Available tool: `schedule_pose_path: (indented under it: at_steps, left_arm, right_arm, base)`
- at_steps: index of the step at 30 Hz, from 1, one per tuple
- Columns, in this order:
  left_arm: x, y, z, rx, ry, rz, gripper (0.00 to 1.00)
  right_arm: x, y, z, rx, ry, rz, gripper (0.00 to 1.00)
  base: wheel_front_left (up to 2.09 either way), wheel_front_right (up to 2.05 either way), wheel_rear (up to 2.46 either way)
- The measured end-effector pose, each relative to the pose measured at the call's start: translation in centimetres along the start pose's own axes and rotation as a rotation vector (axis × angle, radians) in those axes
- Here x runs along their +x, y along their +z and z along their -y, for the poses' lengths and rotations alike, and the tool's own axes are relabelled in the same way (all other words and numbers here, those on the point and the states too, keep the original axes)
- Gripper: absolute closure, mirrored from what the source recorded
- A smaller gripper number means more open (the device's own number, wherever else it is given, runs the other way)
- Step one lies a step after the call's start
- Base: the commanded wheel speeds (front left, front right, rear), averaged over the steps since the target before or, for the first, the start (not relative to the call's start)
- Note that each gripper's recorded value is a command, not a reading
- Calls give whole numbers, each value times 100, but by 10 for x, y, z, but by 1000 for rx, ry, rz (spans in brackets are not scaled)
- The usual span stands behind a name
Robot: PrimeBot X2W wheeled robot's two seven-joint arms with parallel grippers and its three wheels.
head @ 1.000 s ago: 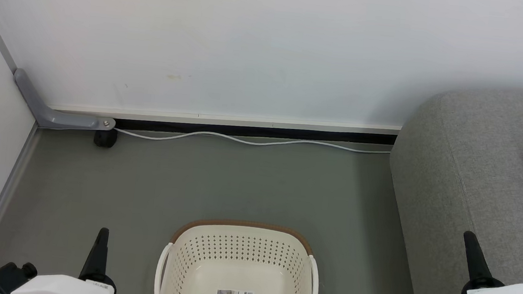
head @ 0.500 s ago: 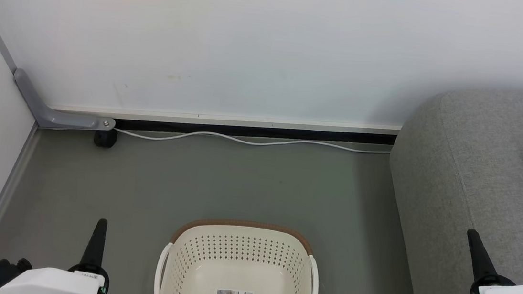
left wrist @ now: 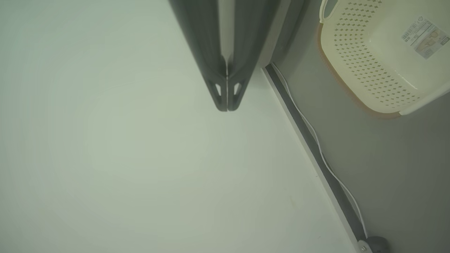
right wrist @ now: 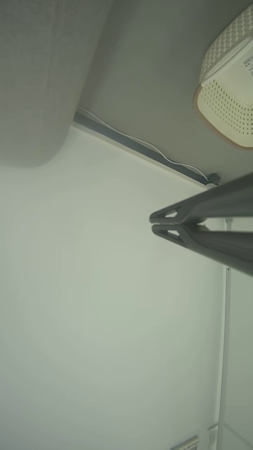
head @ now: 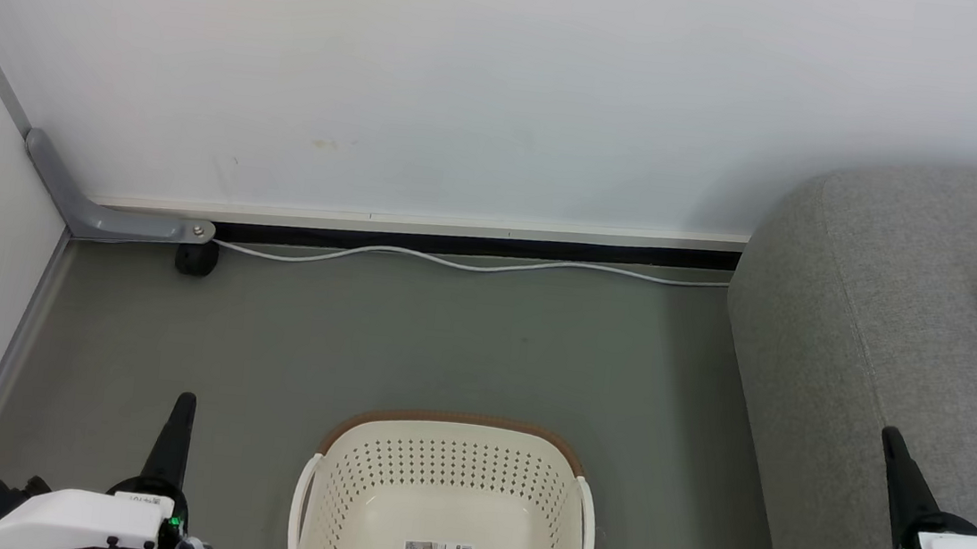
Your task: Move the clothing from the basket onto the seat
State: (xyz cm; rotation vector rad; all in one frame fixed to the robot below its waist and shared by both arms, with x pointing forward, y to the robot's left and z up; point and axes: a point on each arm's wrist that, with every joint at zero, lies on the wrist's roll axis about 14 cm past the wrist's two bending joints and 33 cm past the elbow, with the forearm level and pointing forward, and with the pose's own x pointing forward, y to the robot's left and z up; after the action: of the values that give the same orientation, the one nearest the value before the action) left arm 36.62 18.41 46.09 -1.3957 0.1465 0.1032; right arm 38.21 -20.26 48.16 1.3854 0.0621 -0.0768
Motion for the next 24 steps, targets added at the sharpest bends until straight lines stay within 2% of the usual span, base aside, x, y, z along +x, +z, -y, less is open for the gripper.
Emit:
schedule_pose_path:
  at_steps: [17, 24]
  left_arm:
    - [4, 6, 14, -167, -64, -5, 100]
    - [4, 6, 14, -181, -65, -3, 100]
  right_arm:
    - [0, 3, -7, 180, 30, 7, 100]
    - [0, 3, -7, 189, 31, 9, 100]
  base:
    - [0, 0, 0]
    - [0, 0, 0]
